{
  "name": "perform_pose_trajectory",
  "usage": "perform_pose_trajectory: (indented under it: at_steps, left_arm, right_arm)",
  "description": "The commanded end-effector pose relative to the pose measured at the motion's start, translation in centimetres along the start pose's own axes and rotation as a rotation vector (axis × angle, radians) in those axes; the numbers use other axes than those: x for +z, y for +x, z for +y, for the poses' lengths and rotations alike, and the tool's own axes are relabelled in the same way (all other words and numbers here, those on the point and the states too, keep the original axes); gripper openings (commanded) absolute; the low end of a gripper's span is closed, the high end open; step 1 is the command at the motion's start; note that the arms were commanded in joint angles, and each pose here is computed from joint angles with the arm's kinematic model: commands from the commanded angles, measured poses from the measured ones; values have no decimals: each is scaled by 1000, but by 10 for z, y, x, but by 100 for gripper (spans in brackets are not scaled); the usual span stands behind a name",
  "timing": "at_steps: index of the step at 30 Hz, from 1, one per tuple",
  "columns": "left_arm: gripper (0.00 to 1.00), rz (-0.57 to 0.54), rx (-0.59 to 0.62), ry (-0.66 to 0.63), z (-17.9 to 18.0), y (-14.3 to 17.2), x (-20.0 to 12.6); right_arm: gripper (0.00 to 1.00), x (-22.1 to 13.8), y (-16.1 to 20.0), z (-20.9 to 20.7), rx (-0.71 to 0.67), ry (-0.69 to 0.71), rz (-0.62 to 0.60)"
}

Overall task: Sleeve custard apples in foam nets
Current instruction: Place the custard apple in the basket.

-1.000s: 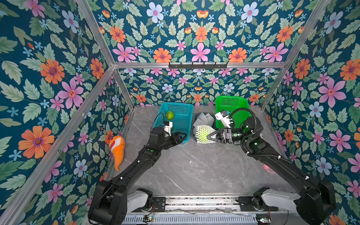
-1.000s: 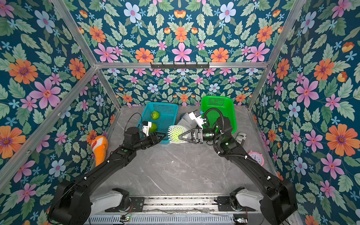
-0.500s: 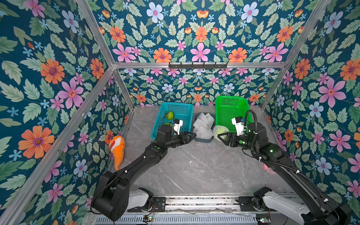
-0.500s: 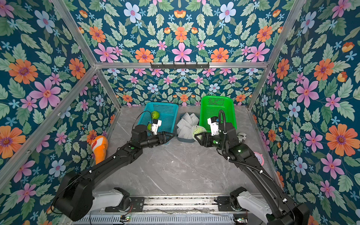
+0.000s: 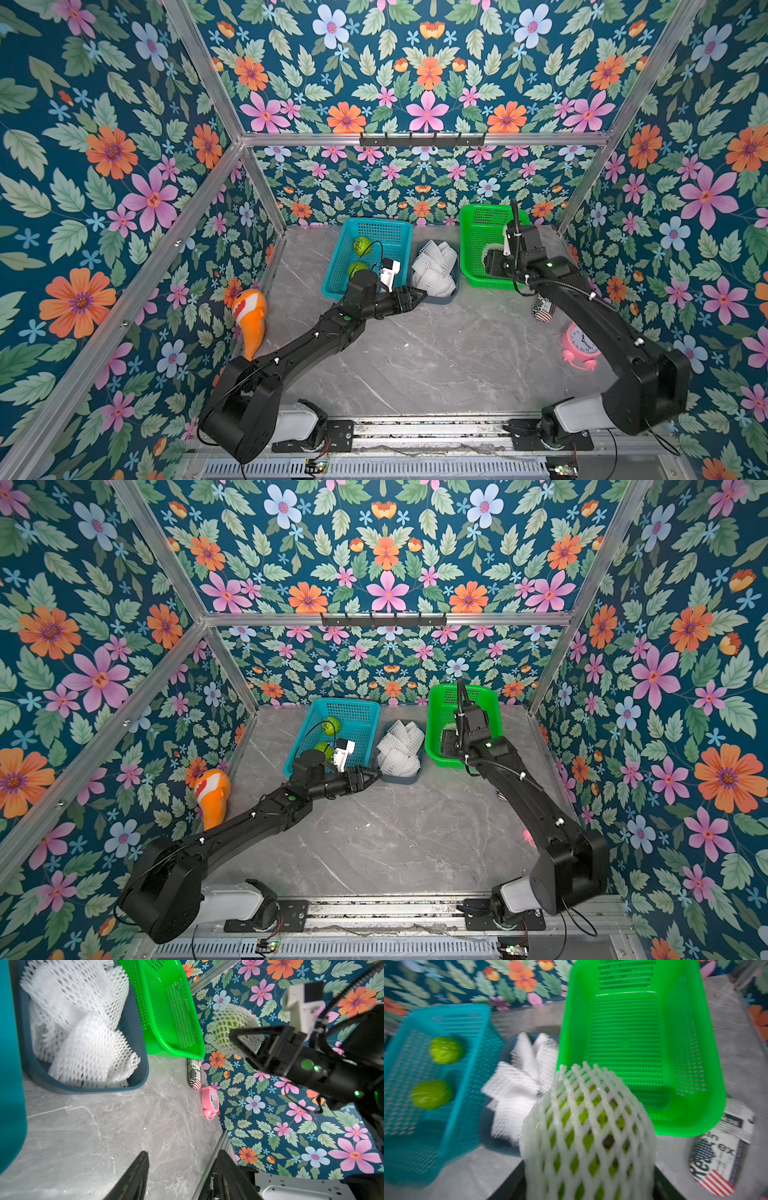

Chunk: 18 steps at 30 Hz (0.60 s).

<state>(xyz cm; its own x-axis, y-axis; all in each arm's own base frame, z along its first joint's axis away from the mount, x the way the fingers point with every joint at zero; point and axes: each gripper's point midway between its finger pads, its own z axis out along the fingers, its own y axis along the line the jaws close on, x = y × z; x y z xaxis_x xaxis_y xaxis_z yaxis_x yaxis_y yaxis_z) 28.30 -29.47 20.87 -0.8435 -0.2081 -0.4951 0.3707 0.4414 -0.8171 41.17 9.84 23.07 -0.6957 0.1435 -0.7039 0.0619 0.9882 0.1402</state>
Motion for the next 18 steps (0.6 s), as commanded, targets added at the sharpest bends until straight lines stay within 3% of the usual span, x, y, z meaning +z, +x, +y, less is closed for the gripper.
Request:
perform_pose_trajectory:
  at_steps: [1, 9, 18]
  left_arm:
    - [56, -34, 13, 4, -3, -4, -3]
    - [56, -51, 11, -29, 4, -1, -10]
    - [56, -53, 11, -53, 11, 3, -13]
  right_arm:
    - [65, 21, -9, -23, -48, 150, 24]
    - [65, 97, -4, -55, -121, 369, 175]
    - [65, 144, 18, -62, -153, 403, 300]
